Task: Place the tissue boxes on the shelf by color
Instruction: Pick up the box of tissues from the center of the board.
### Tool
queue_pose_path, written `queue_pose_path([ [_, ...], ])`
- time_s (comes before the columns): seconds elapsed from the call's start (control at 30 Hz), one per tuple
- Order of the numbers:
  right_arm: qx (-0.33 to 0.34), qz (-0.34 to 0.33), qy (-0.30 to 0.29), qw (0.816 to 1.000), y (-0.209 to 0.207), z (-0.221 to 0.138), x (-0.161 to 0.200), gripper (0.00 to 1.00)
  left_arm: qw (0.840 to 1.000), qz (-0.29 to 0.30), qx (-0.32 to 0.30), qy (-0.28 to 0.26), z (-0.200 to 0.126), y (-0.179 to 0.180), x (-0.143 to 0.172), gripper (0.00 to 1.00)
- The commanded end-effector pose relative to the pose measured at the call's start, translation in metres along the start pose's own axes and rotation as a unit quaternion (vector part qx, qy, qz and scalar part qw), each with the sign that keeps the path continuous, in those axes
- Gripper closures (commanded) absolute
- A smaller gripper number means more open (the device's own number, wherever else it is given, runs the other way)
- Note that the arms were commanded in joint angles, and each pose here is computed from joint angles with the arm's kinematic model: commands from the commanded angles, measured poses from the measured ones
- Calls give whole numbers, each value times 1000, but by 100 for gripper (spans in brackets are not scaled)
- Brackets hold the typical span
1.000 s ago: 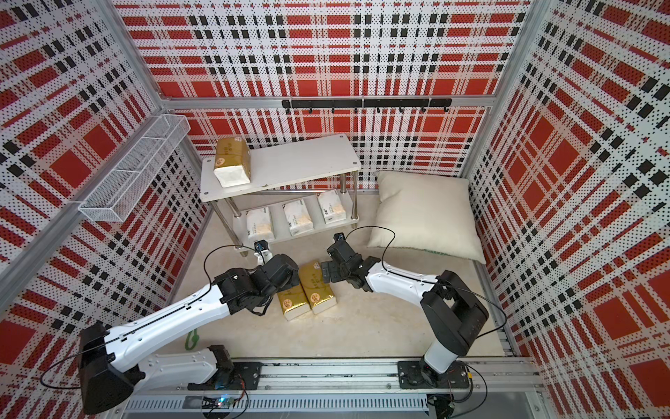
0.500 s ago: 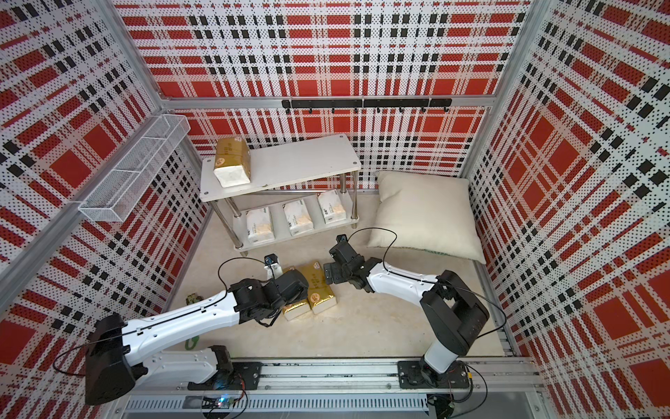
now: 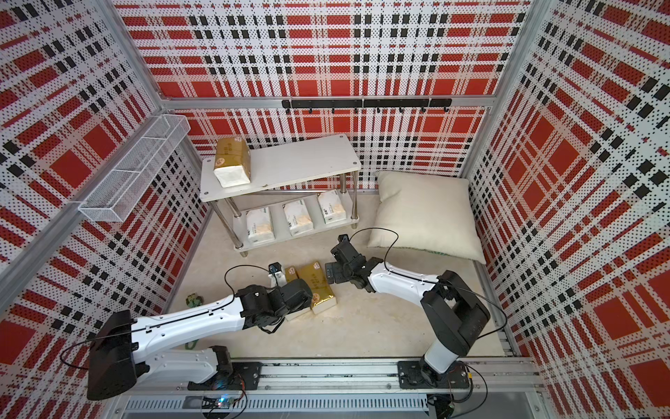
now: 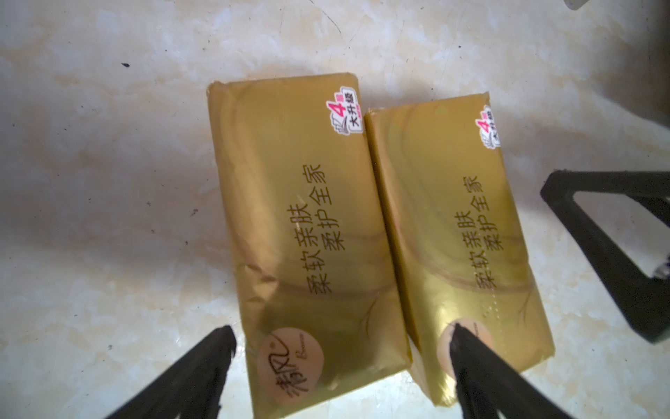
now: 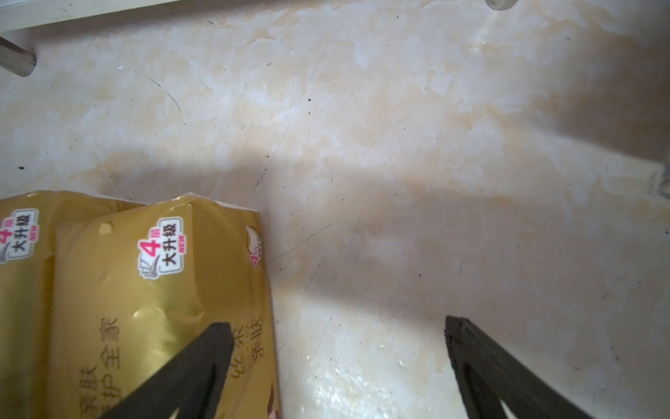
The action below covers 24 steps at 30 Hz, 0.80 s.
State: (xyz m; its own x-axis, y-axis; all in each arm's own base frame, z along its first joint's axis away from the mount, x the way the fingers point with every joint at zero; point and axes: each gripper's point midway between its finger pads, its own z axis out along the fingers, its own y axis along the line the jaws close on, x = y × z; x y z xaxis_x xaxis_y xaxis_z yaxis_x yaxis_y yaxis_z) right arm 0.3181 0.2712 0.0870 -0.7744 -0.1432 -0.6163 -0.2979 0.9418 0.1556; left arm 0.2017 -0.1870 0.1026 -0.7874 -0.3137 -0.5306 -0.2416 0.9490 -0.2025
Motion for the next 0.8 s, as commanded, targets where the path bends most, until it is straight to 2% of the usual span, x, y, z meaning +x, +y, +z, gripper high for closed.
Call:
queue_pose_path([
  [0.0,-7,7,-14,1000,0,-6,-6,0,1000,4,-4,6,4,-1,7,2],
  [0.77,-10,12,-17,1000,-5,-7,-6,0,999,4,-39,3,27,12,19,1],
])
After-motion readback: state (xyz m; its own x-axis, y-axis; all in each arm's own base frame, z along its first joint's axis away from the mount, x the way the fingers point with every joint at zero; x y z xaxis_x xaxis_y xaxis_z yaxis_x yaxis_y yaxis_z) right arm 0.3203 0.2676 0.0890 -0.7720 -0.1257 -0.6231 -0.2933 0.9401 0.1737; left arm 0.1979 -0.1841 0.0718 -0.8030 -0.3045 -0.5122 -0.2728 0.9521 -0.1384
